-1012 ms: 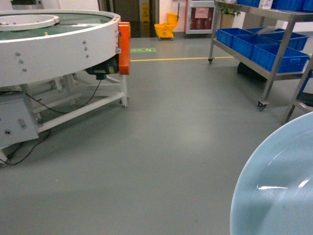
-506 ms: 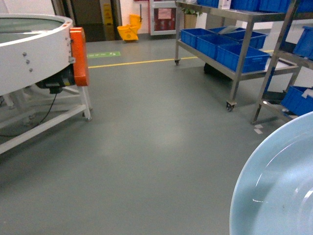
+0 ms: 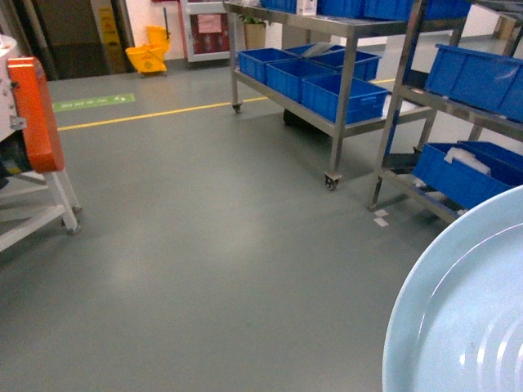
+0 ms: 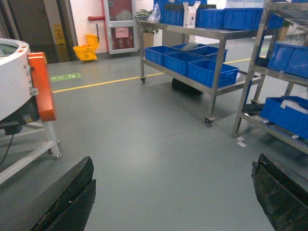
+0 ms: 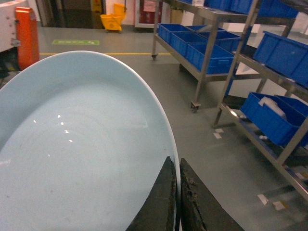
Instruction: Place blue tray on left shelf second layer neatly
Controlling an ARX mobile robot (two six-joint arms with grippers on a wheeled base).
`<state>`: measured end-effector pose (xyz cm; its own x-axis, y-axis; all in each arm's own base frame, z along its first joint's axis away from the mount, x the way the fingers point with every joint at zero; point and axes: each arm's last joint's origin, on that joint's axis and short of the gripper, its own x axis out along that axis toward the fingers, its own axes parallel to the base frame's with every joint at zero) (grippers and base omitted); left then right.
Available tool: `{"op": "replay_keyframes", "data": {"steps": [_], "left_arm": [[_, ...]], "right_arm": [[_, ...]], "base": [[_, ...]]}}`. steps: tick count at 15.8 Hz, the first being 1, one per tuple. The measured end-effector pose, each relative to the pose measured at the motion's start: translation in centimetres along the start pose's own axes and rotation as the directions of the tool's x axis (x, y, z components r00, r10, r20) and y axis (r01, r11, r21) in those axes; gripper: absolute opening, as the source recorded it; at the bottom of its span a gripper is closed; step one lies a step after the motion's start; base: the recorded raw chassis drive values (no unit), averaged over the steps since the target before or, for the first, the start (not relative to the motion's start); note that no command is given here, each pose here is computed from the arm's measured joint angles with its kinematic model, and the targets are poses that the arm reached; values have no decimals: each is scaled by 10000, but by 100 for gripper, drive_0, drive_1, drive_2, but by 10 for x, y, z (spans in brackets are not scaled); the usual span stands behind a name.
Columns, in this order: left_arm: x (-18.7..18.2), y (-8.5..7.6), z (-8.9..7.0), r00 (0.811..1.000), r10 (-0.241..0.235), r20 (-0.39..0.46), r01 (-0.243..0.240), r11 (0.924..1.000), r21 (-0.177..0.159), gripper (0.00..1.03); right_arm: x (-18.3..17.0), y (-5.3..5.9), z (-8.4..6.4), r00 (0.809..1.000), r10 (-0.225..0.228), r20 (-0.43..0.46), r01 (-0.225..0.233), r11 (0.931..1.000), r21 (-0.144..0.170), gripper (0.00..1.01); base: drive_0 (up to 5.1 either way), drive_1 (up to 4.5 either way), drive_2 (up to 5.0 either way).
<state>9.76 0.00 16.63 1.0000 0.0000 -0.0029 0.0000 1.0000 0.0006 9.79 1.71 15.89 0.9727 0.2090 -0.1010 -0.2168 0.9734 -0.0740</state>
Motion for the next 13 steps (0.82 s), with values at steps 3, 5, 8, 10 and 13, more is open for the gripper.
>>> {"op": "replay_keyframes", "data": {"steps": [3,5,8,10,13], "left_arm": [[0,0,0,10000,-4,15,4,10000,0,98],[0,0,0,10000,0,-23,0,10000,0,98],[0,0,0,10000,4,0,-4,10000,0,98],[0,0,0,10000,11,11,-11,10000,-4,98],[0,0,0,10000,-4,0,4,10000,-4,98]], "right_arm": [[0,0,0,10000,-8,-1,8,10000,0,2],[0,0,0,10000,-11,-1,11,10000,0,2],[0,0,0,10000,-8,3,8,10000,0,2],[0,0,0,10000,8,1,-8,10000,0,2],[0,0,0,10000,-4,0,4,10000,0,2]], "base": [[-152,281,-585],[-160,273,-593],[-158,275,-592],[-156,277,-589],[-161,272,-594]]}}
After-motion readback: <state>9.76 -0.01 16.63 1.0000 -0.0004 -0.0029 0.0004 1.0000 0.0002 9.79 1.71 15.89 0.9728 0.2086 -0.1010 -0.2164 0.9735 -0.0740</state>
